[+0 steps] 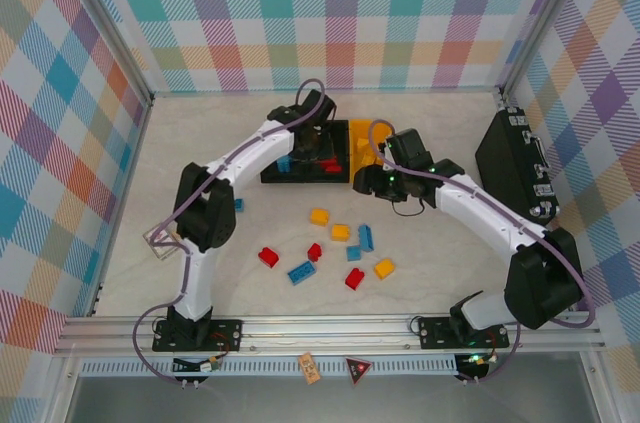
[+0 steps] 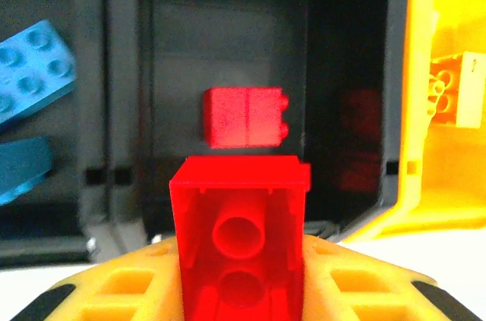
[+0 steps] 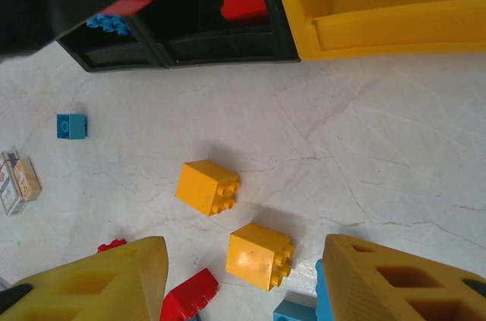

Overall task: Sort the legos into containers by color
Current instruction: Place the lego in the container.

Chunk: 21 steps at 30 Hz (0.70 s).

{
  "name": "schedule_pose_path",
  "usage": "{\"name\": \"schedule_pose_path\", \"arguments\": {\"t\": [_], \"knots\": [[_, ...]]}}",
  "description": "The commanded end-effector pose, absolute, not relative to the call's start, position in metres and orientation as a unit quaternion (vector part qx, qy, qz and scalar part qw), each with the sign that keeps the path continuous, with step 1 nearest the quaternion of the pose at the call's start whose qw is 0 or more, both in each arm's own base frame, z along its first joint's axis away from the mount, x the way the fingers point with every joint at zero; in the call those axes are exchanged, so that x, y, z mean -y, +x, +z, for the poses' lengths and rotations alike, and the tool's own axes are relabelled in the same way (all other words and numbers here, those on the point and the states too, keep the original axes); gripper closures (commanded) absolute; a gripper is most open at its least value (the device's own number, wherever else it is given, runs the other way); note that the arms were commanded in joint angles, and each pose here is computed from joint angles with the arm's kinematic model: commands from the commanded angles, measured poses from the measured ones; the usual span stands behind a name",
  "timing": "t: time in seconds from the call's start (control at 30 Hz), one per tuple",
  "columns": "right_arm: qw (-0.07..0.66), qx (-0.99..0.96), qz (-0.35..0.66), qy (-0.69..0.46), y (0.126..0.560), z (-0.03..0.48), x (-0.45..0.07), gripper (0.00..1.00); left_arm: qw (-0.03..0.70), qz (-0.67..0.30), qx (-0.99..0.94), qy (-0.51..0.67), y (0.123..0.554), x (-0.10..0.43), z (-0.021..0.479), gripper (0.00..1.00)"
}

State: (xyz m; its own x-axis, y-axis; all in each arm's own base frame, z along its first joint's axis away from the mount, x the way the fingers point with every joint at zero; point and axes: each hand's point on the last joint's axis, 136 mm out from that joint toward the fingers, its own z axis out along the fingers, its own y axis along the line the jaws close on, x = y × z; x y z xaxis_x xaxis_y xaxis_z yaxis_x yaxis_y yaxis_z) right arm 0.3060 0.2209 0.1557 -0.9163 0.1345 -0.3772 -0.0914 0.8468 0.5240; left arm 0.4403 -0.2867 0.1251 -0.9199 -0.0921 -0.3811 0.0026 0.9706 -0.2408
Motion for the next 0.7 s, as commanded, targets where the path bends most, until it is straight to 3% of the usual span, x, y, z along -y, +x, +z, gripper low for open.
{"name": "schedule_pose_path", "arguments": {"t": [0.0, 0.43, 0.67], "knots": [[0.203, -0.940, 0.273, 0.026, 0.302, 0.157, -0.213, 0.43, 0.185, -0.124, -0.975, -0.007, 0.447, 0.300, 0.117, 0.63], [0.208, -0.942, 0.262, 0.032, 0.300, 0.153, -0.203, 0.43, 0.190, -0.160, -0.969, -0.004, 0.468, 0.323, 0.103, 0.60], [0.206, -0.940, 0.270, 0.031, 0.301, 0.150, -0.206, 0.43, 0.192, -0.169, -0.967, -0.006, 0.469, 0.326, 0.106, 0.46]]}}
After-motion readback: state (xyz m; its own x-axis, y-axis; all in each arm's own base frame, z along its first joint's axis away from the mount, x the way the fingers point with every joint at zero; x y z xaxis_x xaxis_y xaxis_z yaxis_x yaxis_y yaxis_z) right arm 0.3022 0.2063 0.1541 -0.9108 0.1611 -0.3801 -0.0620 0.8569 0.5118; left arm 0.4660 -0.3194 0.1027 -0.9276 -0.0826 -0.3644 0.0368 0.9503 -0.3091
